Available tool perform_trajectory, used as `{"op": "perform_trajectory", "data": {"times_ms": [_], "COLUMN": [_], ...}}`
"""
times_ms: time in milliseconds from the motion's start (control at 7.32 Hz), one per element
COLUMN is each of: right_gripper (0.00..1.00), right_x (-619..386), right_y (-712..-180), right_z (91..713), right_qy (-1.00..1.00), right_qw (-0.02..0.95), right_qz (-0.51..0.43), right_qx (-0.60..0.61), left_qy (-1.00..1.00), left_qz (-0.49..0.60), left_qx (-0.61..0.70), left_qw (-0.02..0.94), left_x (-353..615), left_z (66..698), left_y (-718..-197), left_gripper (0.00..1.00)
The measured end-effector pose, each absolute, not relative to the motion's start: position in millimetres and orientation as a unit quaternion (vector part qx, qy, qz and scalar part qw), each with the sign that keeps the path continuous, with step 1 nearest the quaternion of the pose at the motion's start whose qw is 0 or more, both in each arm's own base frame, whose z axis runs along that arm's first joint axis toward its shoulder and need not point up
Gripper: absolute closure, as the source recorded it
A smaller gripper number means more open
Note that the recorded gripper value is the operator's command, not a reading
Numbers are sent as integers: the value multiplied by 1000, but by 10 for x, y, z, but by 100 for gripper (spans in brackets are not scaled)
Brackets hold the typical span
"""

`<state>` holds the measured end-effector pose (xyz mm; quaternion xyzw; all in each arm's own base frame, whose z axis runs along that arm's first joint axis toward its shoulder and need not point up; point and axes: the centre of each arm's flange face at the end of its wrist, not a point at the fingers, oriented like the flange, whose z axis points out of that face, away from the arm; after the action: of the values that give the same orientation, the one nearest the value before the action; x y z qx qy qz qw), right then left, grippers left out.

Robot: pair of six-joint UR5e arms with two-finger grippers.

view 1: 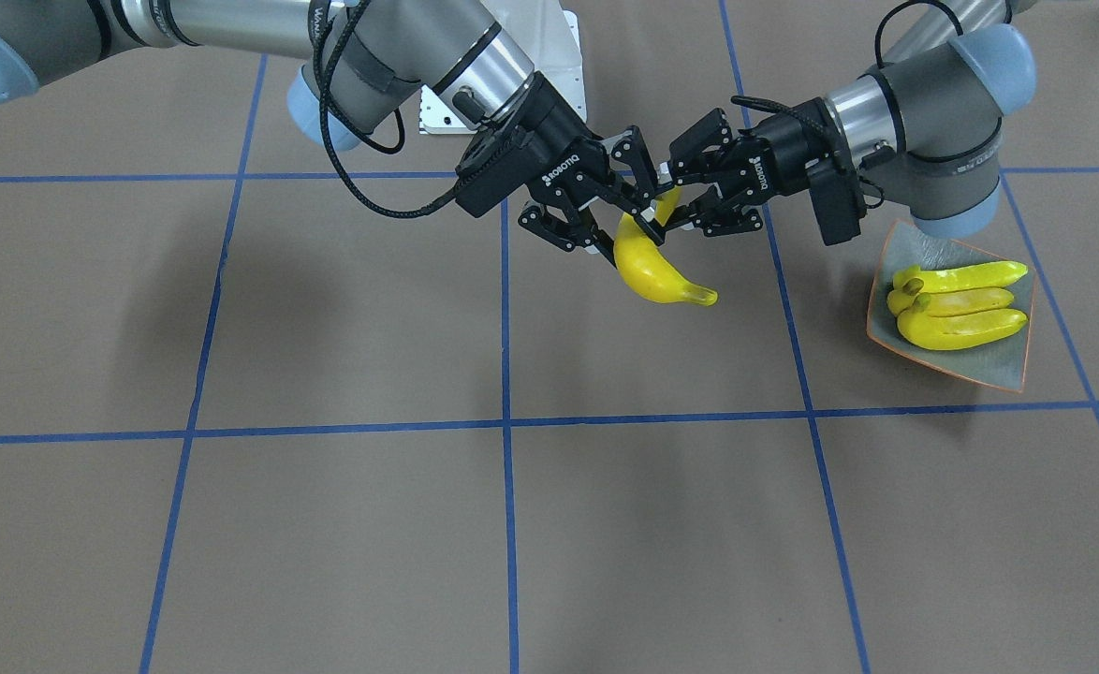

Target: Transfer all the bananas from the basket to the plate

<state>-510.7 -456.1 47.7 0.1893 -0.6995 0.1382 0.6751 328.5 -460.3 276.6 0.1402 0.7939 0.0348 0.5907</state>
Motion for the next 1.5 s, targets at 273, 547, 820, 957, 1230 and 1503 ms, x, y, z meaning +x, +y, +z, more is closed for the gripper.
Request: {"op": "perform_trajectory", "data": {"times_ms": [273,547,820,957,1230,1503], "right_gripper": [0,0,0,0,0,0], "right_x": [-5095,-5006,-4790,-4667,-4361,-4091], "right_y": [-4556,-4595,-4677,-4739,-4942,-5220], "right_z": [447,428,488,607,940,1332], "right_qy": [-701,-702,-700,-694,-655,-580], "right_qw": [673,669,668,674,711,775], "right_qz": [138,140,146,148,151,130], "right_qx": [193,200,207,207,206,216], "left_qy": [794,792,786,781,771,742], "left_qz": [35,30,24,22,18,47], "left_qx": [139,133,123,117,115,146], "left_qw": [590,595,606,613,626,653], "left_x": [3289,3308,3308,3276,3082,2565], "left_z": [2769,2816,2966,3086,3330,3759], "left_y": [-4599,-4607,-4597,-4565,-4548,-4585], "left_gripper": [100,100,100,100,100,100]}}
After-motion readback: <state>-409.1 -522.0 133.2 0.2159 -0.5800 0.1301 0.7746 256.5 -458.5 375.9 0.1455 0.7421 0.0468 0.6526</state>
